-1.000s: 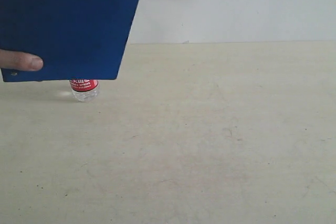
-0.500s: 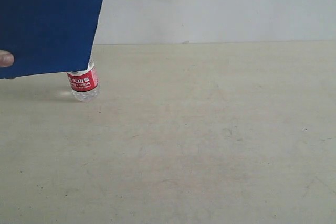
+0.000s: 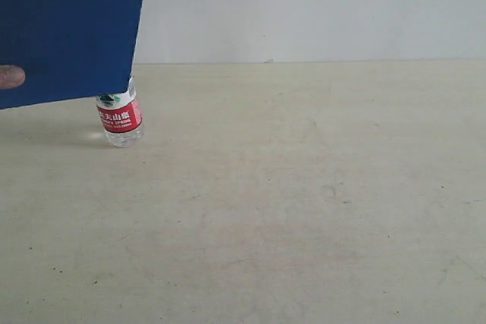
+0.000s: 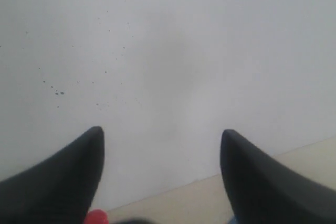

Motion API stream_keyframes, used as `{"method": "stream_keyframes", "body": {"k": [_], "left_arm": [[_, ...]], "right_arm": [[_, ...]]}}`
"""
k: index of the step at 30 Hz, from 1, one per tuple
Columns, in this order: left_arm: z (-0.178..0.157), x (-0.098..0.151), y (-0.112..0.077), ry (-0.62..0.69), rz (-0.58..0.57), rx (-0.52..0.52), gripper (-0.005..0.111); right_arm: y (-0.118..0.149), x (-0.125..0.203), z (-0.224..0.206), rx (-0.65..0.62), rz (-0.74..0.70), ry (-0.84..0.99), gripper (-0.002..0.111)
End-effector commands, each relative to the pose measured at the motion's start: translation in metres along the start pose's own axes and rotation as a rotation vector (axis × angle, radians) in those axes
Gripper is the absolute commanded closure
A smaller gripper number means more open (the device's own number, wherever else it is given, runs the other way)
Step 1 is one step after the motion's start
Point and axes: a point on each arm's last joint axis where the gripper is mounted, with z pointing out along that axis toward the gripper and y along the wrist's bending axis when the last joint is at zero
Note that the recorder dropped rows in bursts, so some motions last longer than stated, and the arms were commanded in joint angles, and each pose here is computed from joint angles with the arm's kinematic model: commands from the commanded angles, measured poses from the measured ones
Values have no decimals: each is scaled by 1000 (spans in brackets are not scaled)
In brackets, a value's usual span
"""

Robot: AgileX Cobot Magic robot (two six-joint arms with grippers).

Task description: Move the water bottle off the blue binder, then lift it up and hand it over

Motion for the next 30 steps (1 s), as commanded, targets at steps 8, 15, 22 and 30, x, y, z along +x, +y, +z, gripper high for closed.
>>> {"method": "stream_keyframes", "body": {"k": [8,15,22,30], "left_arm": [[-48,-52,2,-271,225,135,97],[-101,-8,4,-330,413,242,102],[-88,88,9,17,181,146,102],[-89,149,58,410,263,-459,102]], "right_arm": [[-1,1,0,6,2,2,108],[-1,1,0,6,2,2,108],[-1,1,0,6,2,0,108],[-1,0,0,5,2,-4,108]]}}
